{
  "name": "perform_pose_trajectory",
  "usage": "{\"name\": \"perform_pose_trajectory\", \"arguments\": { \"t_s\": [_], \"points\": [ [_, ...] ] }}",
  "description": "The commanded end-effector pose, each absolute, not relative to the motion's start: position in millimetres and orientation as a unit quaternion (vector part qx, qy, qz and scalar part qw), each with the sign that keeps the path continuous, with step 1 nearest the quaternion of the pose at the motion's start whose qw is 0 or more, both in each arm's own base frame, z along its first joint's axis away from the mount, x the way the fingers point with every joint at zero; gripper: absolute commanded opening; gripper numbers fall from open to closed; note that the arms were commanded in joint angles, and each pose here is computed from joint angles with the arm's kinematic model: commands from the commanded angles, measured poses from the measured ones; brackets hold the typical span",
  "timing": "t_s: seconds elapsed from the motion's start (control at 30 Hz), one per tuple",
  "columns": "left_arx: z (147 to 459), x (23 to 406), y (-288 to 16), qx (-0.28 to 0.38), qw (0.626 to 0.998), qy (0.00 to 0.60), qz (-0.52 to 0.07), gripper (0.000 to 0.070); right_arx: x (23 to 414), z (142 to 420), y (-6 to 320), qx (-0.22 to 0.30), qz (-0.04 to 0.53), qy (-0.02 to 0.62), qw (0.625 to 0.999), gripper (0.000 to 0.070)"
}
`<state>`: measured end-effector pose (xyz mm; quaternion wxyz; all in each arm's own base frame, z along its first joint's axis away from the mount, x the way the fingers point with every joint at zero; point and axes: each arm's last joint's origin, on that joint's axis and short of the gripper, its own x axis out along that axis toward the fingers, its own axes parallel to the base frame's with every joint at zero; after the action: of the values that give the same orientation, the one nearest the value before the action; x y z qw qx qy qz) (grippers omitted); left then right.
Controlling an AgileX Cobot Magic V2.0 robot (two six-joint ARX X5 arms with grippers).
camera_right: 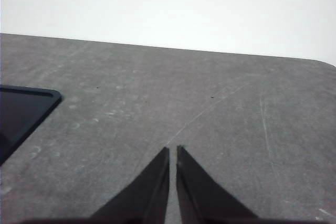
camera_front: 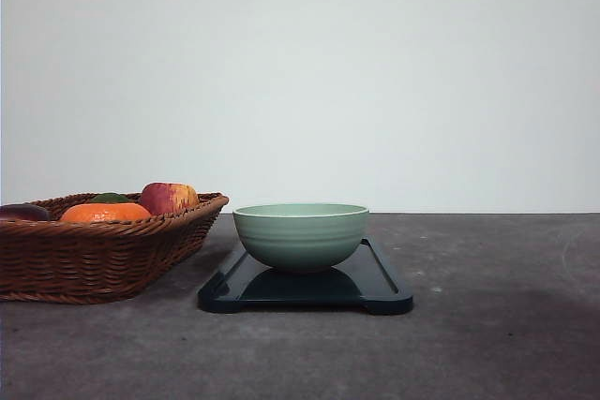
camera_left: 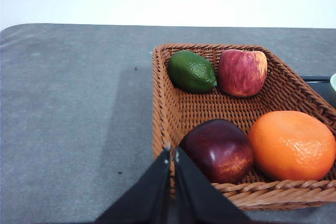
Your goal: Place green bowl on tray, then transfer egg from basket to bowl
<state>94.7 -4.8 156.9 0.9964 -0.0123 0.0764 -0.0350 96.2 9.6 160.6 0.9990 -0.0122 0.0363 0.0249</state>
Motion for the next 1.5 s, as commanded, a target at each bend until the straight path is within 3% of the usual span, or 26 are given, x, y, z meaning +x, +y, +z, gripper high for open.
{"name": "perform_pose_trajectory", "arguments": {
  "t_s": [0.0,1.47],
  "points": [
    [149.9,95.5,-4.6,-0.007,0.996,0.088,-0.033,0.0,96.5,160.0,9.8,-0.003,0.026,0.033,0.999,0.0016],
    [149.9,95.5,-4.6,-0.007,0.996,0.088,-0.033,0.0,96.5,160.0,9.7,-0.003,0.026,0.033,0.999,0.0016]
  ]
}}
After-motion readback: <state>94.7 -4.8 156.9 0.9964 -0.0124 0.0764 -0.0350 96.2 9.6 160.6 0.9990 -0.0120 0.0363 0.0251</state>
